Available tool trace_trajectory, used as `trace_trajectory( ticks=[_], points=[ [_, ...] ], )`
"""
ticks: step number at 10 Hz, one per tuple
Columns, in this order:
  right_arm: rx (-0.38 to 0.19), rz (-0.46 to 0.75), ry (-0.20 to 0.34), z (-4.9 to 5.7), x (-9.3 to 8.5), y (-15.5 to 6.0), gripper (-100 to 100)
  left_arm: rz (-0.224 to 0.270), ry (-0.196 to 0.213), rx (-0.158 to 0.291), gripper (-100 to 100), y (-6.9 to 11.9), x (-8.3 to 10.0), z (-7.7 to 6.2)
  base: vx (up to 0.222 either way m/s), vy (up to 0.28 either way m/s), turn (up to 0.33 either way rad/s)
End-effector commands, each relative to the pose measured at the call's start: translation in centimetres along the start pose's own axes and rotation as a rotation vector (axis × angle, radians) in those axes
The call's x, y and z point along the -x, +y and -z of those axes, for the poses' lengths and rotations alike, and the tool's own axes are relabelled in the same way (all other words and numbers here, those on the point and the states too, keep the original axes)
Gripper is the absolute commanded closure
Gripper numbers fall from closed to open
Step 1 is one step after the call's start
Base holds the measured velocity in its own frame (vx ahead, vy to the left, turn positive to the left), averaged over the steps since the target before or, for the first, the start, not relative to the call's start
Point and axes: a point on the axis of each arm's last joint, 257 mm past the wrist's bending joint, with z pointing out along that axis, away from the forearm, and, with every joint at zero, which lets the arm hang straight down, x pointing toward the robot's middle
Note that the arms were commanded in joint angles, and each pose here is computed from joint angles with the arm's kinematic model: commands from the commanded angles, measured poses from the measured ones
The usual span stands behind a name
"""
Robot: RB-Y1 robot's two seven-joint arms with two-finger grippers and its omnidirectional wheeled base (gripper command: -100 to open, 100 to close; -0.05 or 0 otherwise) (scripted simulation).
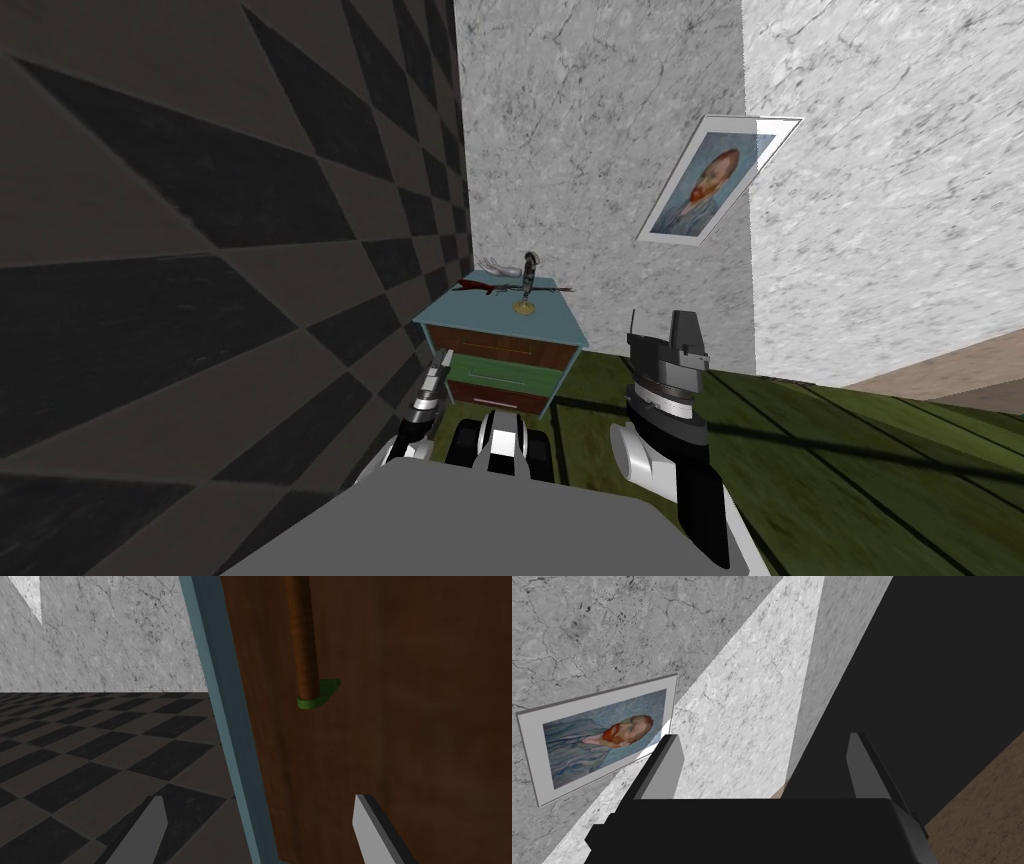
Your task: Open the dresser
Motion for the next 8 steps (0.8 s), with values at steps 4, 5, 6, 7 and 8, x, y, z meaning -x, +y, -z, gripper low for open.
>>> trace_trajectory(
  ticks=[4,5,6,7,8],
  points=[
    [0.000,0.000,0.000,0.0,0.0,0.0,0,0.026,-0.012,0.021,-100,1.8,-1.3,2.6,0.052,-0.011,-0.036],
    [0.000,0.000,0.000,0.0,0.0,0.0,0,0.042,-0.023,0.026,-100,2.2,-2.0,3.2,0.057,-0.009,-0.044],
    [0.000,0.000,0.000,0.0,0.0,0.0,0,0.052,-0.031,0.028,-100,2.3,-2.4,3.4,0.052,-0.008,-0.033],
    [0.000,0.000,0.000,0.0,0.0,0.0,0,0.072,-0.048,0.030,-100,2.4,-3.2,3.7,0.034,-0.006,-0.022],
    [0.000,0.000,0.000,0.0,0.0,0.0,0,0.061,-0.039,0.029,-100,2.3,-2.7,3.4,0.014,-0.003,-0.004]
  ],
)
